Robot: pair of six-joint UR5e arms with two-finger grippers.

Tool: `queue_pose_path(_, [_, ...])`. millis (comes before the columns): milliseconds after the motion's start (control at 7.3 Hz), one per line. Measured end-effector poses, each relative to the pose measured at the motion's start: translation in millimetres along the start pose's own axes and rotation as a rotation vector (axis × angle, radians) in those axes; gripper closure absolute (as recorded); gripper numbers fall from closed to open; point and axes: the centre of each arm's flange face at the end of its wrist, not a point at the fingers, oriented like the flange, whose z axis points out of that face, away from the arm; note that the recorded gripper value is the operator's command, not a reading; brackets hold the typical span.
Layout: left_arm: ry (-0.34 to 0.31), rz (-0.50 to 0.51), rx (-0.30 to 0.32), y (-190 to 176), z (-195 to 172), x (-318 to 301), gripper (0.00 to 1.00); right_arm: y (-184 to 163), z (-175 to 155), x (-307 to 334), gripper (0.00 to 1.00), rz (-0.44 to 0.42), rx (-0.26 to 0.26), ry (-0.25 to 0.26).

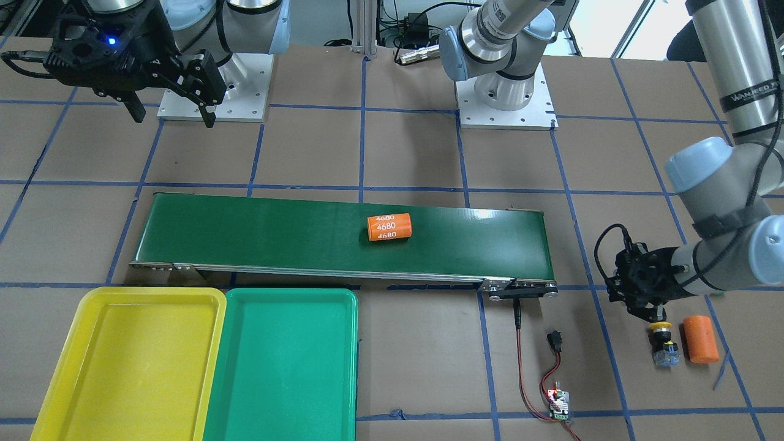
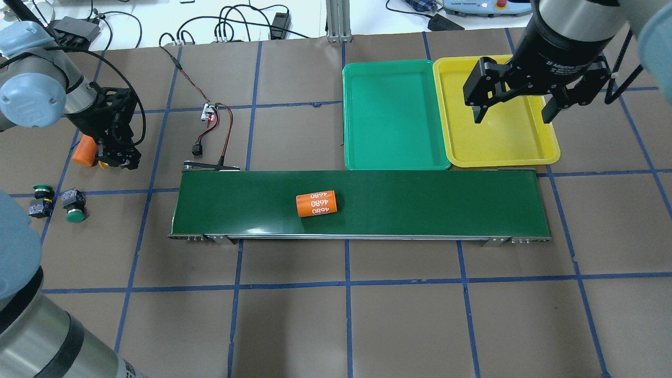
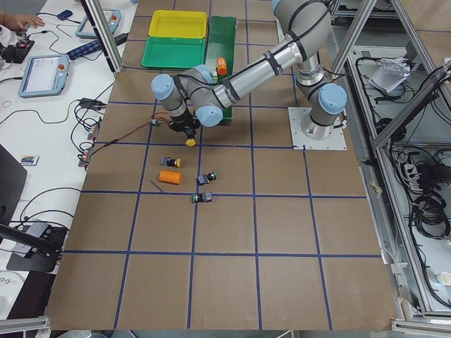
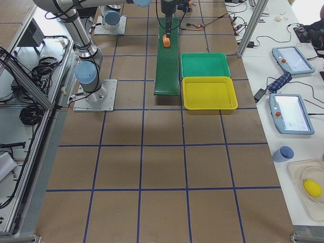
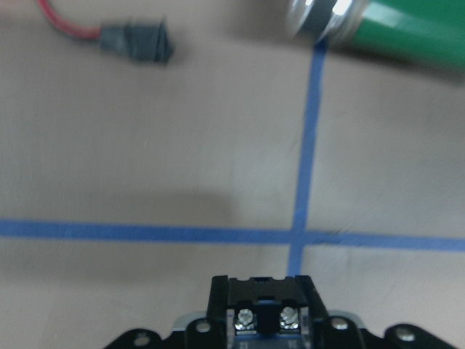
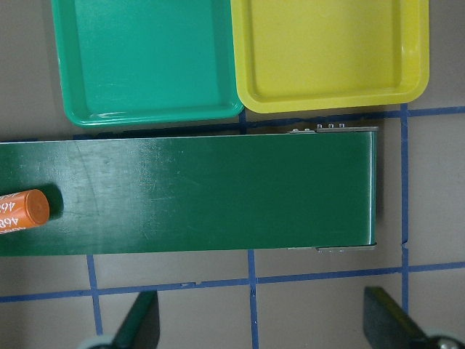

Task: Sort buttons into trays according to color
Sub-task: 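Place the yellow-capped button on the conveyor belt with the left gripper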

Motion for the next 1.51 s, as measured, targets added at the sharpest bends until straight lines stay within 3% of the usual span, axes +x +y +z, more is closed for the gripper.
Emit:
queue_pose_path(685, [-0.052,-0.03,-0.055,-164.9,-21.5,83.5,1.0,-0.4,0.3,0.2,0.0,0.0,-0.001,0.0])
queue_pose_path(1507, [-0.081,-0.067,-0.051,-209.3,15.5,115.1,1.0,-0.3,0.5,0.3,0.0,0.0,-0.002,0.001])
